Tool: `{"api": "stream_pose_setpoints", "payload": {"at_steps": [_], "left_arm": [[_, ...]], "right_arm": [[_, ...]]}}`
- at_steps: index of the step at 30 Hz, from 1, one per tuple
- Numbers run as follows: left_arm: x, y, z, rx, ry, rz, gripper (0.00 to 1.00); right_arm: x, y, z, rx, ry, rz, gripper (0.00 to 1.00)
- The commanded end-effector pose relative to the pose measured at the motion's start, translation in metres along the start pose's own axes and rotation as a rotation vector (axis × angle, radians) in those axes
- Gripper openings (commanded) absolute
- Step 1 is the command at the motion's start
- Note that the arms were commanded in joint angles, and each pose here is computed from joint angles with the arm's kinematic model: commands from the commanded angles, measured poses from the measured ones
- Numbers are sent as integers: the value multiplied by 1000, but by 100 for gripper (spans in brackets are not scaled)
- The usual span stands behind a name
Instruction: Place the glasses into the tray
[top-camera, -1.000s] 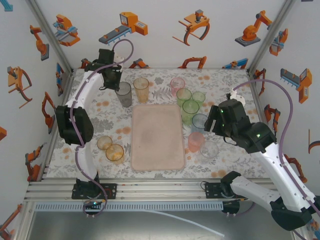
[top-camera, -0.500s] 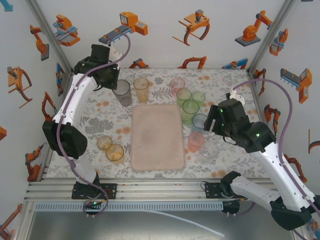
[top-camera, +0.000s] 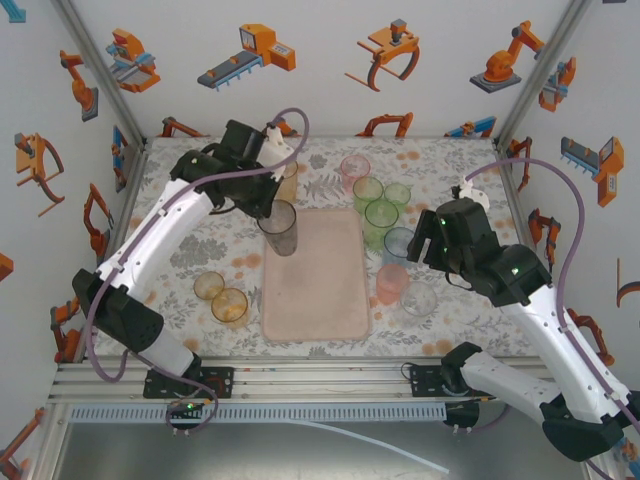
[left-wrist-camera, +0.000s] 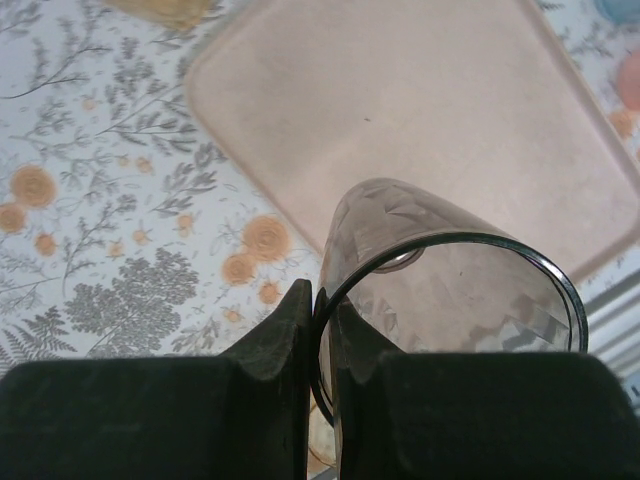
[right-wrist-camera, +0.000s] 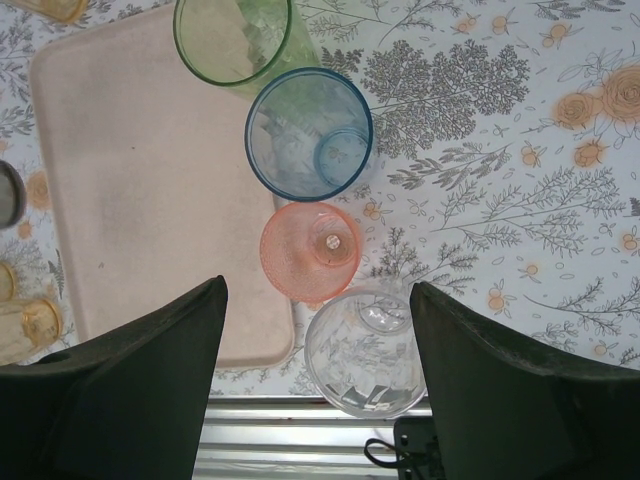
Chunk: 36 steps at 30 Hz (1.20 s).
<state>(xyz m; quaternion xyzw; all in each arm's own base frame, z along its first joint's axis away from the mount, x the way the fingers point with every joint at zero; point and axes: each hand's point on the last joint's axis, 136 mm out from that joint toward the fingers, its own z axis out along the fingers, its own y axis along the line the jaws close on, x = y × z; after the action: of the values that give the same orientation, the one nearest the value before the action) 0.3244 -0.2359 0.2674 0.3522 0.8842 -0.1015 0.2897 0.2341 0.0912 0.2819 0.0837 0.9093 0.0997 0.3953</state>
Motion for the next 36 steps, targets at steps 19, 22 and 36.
{"api": "stream_pose_setpoints", "payload": {"at_steps": [19, 22, 36], "left_arm": [[-16, 38, 54, -123, -89, 24, 13], [-15, 50, 66, -118, -73, -25, 13], [-12, 76, 106, -138, -56, -74, 13]], "right_arm": [[5, -4, -4, -7, -4, 22, 68], [6, -5, -5, -7, -4, 25, 68], [8, -5, -2, -1, 1, 23, 68]]}}
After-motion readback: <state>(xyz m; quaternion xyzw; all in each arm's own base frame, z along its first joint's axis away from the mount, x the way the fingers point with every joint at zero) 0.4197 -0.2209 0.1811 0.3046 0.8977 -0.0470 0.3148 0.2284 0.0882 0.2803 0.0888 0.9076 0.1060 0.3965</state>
